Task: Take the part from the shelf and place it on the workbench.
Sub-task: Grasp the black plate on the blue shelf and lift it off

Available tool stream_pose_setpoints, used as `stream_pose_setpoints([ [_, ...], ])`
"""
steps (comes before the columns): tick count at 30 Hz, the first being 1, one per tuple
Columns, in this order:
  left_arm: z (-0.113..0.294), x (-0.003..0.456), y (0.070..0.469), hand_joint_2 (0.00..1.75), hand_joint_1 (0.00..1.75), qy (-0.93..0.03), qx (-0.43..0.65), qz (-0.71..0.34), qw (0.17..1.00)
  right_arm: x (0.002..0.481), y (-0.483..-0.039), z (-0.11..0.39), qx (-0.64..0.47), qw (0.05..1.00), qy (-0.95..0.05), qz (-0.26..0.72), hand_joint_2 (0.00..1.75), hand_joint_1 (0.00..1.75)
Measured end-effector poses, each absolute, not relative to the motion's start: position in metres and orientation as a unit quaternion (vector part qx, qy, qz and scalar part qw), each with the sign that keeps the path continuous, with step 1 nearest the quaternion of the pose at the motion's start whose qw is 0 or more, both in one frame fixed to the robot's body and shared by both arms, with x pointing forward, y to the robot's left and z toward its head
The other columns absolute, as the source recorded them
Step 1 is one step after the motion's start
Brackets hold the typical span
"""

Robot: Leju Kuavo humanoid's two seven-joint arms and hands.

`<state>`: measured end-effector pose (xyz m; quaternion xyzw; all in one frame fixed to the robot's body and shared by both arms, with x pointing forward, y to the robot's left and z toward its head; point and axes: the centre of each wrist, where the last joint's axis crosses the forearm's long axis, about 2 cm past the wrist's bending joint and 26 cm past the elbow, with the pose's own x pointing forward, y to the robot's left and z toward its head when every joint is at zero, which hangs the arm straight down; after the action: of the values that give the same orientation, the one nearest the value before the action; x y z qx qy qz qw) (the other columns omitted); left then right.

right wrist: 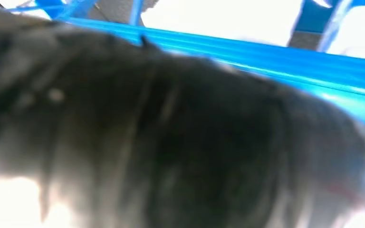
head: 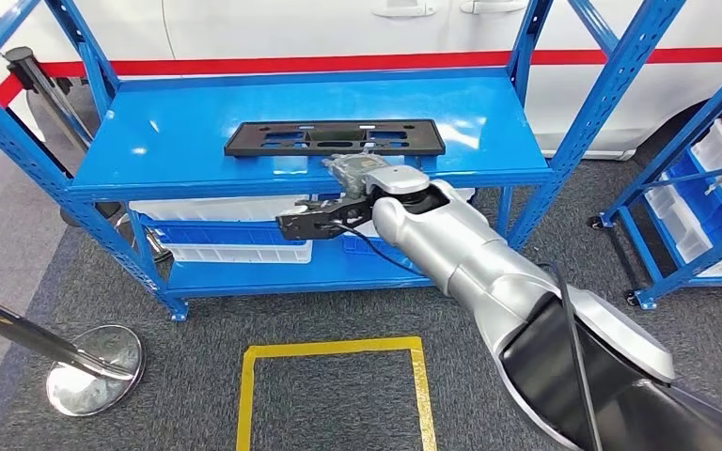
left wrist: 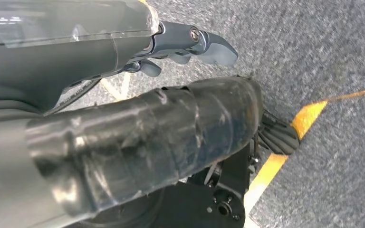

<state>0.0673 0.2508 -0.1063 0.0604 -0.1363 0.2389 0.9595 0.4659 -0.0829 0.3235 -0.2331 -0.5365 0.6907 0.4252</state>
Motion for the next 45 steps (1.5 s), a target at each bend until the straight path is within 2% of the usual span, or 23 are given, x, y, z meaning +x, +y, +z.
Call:
stream_pose_setpoints([
  [7, -0.106, 0.067, 0.249, 0.00, 0.00, -0.136, 0.059, 0.238, 0.960, 0.450, -0.058, 0.311, -0.208, 0.420, -0.534, 0.704, 0.00, 0.00],
  [18, -0.106, 0.066, 0.249, 0.00, 0.00, -0.137, 0.058, 0.237, 0.960, 0.432, -0.026, 0.322, -0.194, 0.391, -0.551, 0.711, 0.00, 0.00],
  [45, -0.106, 0.062, 0.244, 0.00, 0.00, -0.125, 0.055, 0.232, 0.963, 0.427, -0.022, 0.309, -0.193, 0.374, -0.541, 0.728, 0.00, 0.00],
])
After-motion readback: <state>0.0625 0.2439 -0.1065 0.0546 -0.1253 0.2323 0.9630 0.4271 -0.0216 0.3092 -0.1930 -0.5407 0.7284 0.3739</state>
